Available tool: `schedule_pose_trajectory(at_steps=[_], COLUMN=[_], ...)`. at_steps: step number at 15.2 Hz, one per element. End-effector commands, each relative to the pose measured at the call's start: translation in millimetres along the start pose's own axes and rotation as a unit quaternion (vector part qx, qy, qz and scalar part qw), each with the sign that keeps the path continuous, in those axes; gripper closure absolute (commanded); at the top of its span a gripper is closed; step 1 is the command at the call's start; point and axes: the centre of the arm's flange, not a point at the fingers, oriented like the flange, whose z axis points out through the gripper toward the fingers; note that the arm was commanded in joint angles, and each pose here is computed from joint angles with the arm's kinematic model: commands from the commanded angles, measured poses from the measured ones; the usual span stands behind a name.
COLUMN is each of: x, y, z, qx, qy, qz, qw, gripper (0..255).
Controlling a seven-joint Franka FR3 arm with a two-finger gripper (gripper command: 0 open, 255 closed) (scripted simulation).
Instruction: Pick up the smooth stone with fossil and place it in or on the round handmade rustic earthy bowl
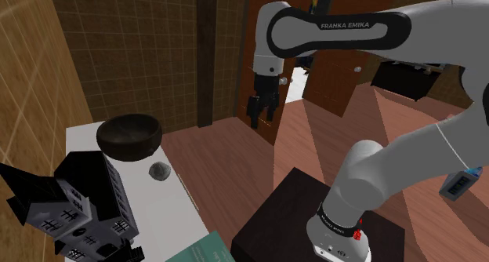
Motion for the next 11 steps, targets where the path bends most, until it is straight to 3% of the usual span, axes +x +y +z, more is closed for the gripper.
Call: schedule_pose_trajectory(at_steps=[1, 11], x=[14, 79], y=[-22, -123], z=[8, 40], qx=[0.006, 0.032], qy=[0.002, 0.009], qz=[-0.007, -0.044], qw=[1.0, 0.9985], gripper=[0, 0])
